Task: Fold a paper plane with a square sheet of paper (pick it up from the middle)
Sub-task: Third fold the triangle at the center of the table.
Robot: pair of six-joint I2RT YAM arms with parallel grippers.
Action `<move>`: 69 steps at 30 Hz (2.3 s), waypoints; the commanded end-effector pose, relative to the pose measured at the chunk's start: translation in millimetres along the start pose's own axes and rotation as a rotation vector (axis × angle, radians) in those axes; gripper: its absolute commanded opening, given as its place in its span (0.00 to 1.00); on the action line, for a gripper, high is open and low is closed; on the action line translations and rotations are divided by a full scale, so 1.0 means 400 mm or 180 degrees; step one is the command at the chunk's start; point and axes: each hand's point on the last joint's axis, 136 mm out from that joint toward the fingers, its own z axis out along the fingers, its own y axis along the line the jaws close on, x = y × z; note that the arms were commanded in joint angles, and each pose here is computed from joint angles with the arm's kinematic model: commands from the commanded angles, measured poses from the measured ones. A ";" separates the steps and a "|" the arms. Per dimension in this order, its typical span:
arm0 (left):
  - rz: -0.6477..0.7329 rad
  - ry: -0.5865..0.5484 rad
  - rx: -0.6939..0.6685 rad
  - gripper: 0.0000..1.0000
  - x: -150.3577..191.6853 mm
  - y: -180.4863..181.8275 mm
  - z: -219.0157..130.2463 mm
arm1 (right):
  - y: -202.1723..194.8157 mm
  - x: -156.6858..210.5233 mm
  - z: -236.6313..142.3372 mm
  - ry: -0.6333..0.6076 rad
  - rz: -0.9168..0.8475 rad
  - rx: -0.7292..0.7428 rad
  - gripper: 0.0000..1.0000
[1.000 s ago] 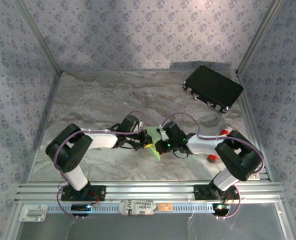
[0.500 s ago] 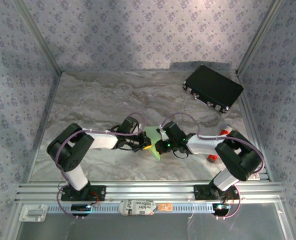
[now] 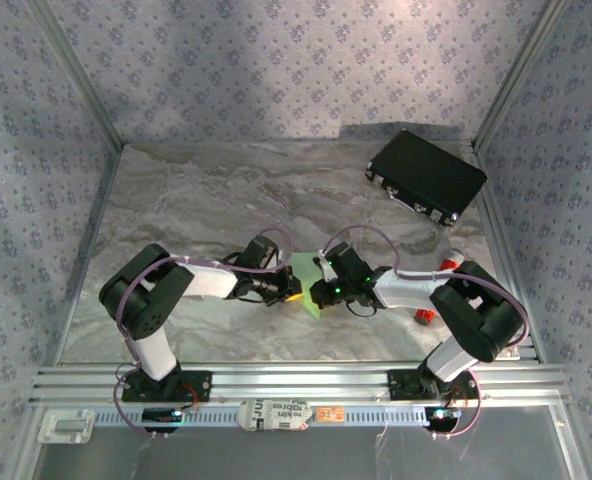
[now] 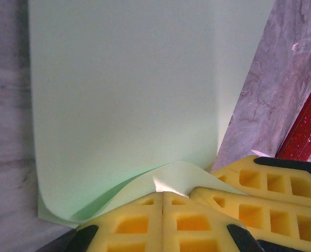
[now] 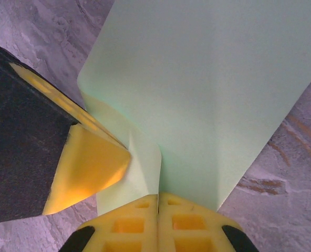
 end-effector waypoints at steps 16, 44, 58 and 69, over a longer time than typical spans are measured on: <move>-0.0099 0.0066 -0.0363 0.00 0.033 0.092 0.010 | 0.074 -0.040 -0.136 -0.0090 0.0629 -0.0517 0.19; -0.0118 0.0061 -0.0395 0.00 0.036 0.102 0.008 | 0.086 0.102 0.019 0.0747 0.0550 -0.0224 0.07; -0.0185 0.0056 -0.0494 0.00 0.039 0.138 0.003 | 0.076 0.140 -0.008 0.0726 0.0643 -0.0292 0.09; -0.0237 0.0033 -0.0536 0.00 0.038 0.154 -0.001 | 0.041 0.224 -0.042 0.0831 0.0699 -0.0227 0.11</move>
